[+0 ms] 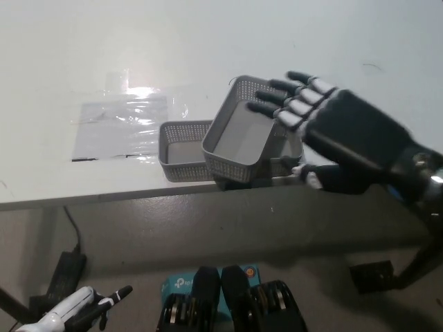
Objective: The robot uses its right hand to pick up the grey box kept on the middle on the desk and place it on top of another box next to it in a right angle
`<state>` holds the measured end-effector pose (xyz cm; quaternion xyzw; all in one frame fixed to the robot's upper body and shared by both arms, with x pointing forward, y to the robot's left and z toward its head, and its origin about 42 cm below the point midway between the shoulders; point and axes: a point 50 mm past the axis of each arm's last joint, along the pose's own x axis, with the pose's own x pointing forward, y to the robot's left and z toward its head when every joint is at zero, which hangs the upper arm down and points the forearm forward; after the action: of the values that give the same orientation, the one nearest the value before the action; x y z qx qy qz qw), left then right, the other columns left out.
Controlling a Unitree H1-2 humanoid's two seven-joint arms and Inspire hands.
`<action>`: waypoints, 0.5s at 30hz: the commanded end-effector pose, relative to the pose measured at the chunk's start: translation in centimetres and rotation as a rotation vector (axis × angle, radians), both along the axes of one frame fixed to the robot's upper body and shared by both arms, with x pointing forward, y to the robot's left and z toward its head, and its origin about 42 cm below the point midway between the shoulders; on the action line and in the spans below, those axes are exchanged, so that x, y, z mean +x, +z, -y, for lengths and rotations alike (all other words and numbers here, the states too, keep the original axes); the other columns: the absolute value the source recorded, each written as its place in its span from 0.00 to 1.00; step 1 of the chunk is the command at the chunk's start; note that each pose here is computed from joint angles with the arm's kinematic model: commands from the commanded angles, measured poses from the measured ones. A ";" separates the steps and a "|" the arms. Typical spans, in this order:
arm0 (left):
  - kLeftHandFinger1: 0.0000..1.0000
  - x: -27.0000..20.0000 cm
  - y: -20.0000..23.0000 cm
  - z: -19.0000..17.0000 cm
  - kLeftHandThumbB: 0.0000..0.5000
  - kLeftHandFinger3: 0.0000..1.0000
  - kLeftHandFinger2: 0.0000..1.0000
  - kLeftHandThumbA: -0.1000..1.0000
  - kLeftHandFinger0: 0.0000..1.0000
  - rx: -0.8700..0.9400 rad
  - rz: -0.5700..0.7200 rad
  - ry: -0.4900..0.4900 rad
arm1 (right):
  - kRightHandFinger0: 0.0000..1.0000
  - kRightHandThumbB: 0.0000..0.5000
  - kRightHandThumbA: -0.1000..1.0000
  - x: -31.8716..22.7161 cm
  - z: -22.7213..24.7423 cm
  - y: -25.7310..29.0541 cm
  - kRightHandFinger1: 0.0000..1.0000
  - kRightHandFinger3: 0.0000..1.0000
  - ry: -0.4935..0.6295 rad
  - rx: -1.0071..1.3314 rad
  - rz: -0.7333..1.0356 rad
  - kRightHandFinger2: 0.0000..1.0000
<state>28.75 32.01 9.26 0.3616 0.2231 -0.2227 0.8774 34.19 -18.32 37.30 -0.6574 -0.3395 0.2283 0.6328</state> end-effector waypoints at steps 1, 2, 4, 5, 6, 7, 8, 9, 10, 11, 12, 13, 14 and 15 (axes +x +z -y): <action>0.00 0.3 1.1 -1.2 0.47 0.12 0.01 0.96 0.00 0.037 0.038 -0.006 | 1.00 0.64 0.50 -5.5 6.8 5.2 1.00 1.00 -0.045 0.236 -0.304 1.00; 0.00 0.3 1.2 -1.2 0.46 0.12 0.01 0.96 0.00 0.052 0.044 -0.013 | 1.00 0.59 0.47 -5.9 8.6 4.2 1.00 1.00 -0.069 0.361 -0.323 1.00; 0.00 0.3 1.1 -1.2 0.46 0.11 0.00 0.97 0.00 0.047 0.050 -0.017 | 1.00 0.53 0.38 -5.9 9.9 2.6 1.00 1.00 -0.106 0.505 -0.348 1.00; 0.00 0.2 1.0 -1.2 0.47 0.11 0.01 0.97 0.00 0.041 0.037 -0.004 | 1.00 0.48 0.36 -5.8 10.6 1.3 1.00 1.00 -0.139 0.589 -0.367 1.00; 0.00 0.2 1.0 -1.2 0.49 0.11 0.01 0.96 0.00 0.038 0.037 -0.001 | 1.00 0.44 0.35 -5.8 10.8 0.7 1.00 1.00 -0.151 0.616 -0.370 1.00; 0.00 0.3 1.0 -1.2 0.49 0.11 0.00 0.96 0.00 0.032 0.038 0.001 | 0.97 0.39 0.34 -5.6 11.3 -0.8 1.00 1.00 -0.186 0.678 -0.372 1.00; 0.00 0.3 1.0 -1.2 0.50 0.11 0.00 0.96 0.00 0.031 0.036 -0.002 | 0.88 0.33 0.29 -5.3 11.7 -3.1 1.00 1.00 -0.243 0.751 -0.368 1.00; 0.00 0.3 1.0 -1.2 0.50 0.11 0.01 0.97 0.00 0.032 0.035 -0.001 | 0.81 0.33 0.26 -5.1 12.0 -5.3 1.00 1.00 -0.294 0.809 -0.363 1.00; 0.00 0.2 1.0 -1.1 0.51 0.12 0.01 0.97 0.00 0.036 0.030 0.000 | 0.72 0.32 0.25 -5.1 12.1 -7.0 0.93 1.00 -0.352 0.844 -0.365 1.00; 0.00 0.1 0.9 -1.0 0.48 0.12 0.00 0.97 0.00 0.030 0.028 -0.002 | 0.67 0.31 0.23 -5.1 12.2 -8.6 0.88 1.00 -0.391 0.873 -0.370 1.00; 0.00 0.1 0.8 -1.0 0.45 0.12 0.00 0.96 0.00 0.031 0.031 -0.002 | 0.63 0.33 0.20 -4.9 12.1 -10.0 0.82 1.00 -0.417 0.919 -0.382 0.95; 0.00 0.2 0.9 -0.9 0.45 0.13 0.00 0.94 0.00 0.035 0.034 -0.002 | 0.62 0.30 0.14 -4.7 12.0 -12.7 0.78 1.00 -0.458 0.999 -0.405 0.90; 0.00 0.2 0.9 -0.9 0.45 0.13 0.00 0.94 0.00 0.035 0.031 0.004 | 0.62 0.30 0.13 -4.5 11.9 -13.7 0.77 1.00 -0.464 1.022 -0.414 0.88; 0.00 0.1 0.9 -1.1 0.47 0.13 0.00 0.94 0.00 0.031 0.029 0.012 | 0.58 0.29 0.11 -4.3 11.6 -15.0 0.71 0.98 -0.477 1.068 -0.436 0.84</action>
<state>28.66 32.01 9.17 0.3617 0.2247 -0.2228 0.8770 30.02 -28.51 26.51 -0.3934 -0.1261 0.1179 0.9030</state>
